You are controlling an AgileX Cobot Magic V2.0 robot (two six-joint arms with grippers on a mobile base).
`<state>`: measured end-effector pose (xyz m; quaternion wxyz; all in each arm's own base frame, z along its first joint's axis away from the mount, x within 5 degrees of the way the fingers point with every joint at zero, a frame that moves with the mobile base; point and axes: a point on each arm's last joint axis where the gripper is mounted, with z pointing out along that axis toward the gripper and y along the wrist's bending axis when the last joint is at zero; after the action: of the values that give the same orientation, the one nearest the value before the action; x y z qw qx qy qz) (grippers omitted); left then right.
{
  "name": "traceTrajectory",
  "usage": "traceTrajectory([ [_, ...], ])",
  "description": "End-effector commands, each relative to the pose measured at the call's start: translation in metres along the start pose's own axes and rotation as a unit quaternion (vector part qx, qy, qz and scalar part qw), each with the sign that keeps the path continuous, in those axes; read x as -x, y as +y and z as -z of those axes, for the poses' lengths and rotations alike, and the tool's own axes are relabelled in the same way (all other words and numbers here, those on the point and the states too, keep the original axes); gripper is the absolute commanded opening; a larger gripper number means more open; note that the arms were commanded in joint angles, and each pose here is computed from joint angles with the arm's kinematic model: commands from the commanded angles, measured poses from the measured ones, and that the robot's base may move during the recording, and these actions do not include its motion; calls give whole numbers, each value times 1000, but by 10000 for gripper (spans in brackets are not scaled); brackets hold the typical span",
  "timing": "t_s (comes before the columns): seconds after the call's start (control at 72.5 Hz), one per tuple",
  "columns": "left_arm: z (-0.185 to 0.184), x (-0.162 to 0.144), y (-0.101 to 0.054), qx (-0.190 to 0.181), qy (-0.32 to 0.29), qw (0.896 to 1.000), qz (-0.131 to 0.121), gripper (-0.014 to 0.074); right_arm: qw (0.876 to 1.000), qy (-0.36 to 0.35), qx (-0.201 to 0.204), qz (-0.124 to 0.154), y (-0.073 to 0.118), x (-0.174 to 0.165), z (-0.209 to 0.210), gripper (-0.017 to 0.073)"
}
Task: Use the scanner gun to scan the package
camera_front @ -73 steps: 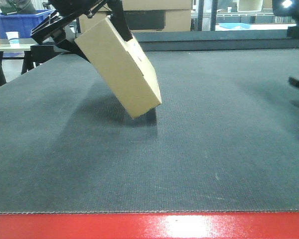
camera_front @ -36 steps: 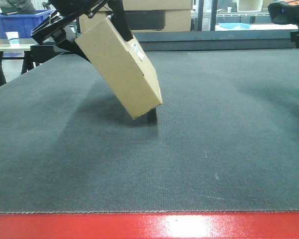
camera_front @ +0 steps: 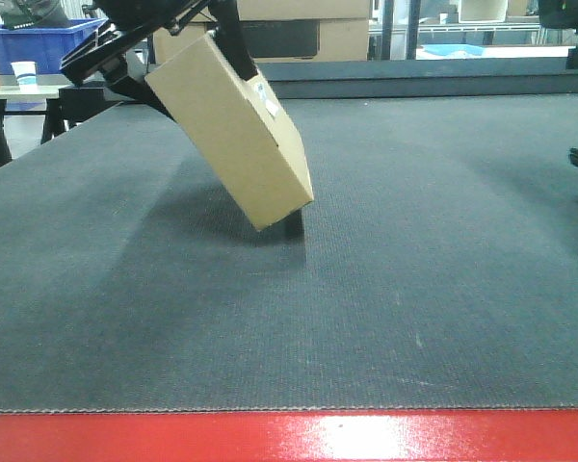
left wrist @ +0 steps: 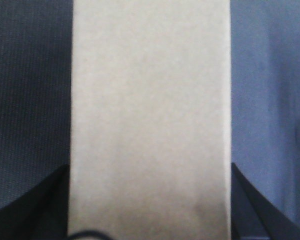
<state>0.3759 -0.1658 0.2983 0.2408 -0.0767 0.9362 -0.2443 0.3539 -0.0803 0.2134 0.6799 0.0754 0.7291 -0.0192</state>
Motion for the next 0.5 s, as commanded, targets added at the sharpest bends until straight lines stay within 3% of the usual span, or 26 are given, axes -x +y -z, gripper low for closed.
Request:
traceTrajectory([
  [0.0, 4, 0, -5, -11, -8, 1000, 3, -111, 996, -61, 8, -57, 0, 6, -3, -162],
  [0.083, 4, 0, -5, -11, -8, 1000, 3, -111, 991, -87, 20, -99, 0, 0, -7, -162],
  [0.124, 4, 0, -5, -11, -8, 1000, 3, -111, 989, -95, 25, -106, 0, -4, -8, -162],
  [0.483, 4, 0, -5, -11, -8, 1000, 3, -111, 990, -88, 29, -110, -1, -24, -14, -162],
])
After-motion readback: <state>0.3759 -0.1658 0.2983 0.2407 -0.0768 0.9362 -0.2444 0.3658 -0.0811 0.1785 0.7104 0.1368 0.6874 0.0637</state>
